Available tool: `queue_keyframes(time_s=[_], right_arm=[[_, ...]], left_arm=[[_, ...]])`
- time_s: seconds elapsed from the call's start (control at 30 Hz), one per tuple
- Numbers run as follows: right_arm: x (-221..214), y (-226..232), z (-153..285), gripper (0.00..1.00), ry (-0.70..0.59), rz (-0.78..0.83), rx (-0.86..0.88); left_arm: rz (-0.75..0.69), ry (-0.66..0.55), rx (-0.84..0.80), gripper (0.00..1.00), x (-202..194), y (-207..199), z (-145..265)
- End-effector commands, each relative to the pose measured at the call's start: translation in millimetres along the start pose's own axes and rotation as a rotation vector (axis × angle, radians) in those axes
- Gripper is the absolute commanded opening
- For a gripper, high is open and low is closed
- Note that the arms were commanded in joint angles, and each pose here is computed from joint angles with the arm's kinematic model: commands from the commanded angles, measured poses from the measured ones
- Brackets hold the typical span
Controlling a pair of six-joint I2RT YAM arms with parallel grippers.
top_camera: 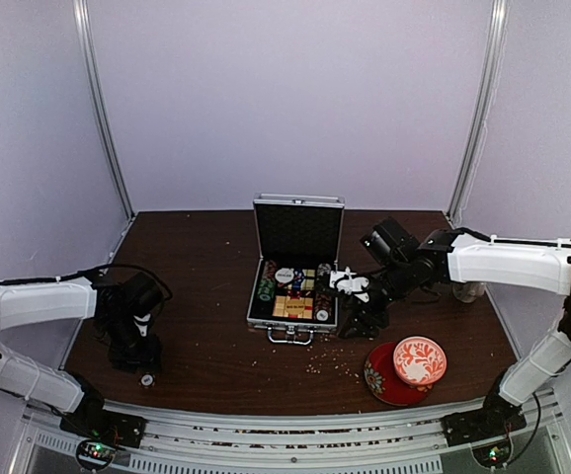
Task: Pack up texas hold em set
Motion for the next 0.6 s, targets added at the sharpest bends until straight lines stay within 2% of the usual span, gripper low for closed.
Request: queue_keyframes(time_s=[0.0,0.27,0.57], right_arm=[[-1.3,0.6,2.9,0.72,-0.007,0.013,-0.002],[-3.5,0.6,-0.2,0.72,0.007,0.009,0.008],[-5.5,0.1,-3.3,0.71,0.019,0.005,0.015]], left_arm=[[0.01,0.05,0.019,0.59,-9.8,-2.7,-7.4],[-0.024,0.099,-0.005,0.5,-28.6,-9.2,-12.1],[-0.113,0.063,-0.025,0.42,-16.0,-37.8,-12.5]])
Point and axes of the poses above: each gripper's point midway between its finger pads, its own z axis back along the fingers, its own y axis along the line the jaws close on, x = y × z, the point moved 6 cm from there along z, back along the fingers, and after that the axes turned 1 degree about z, right-handed, at the moved point
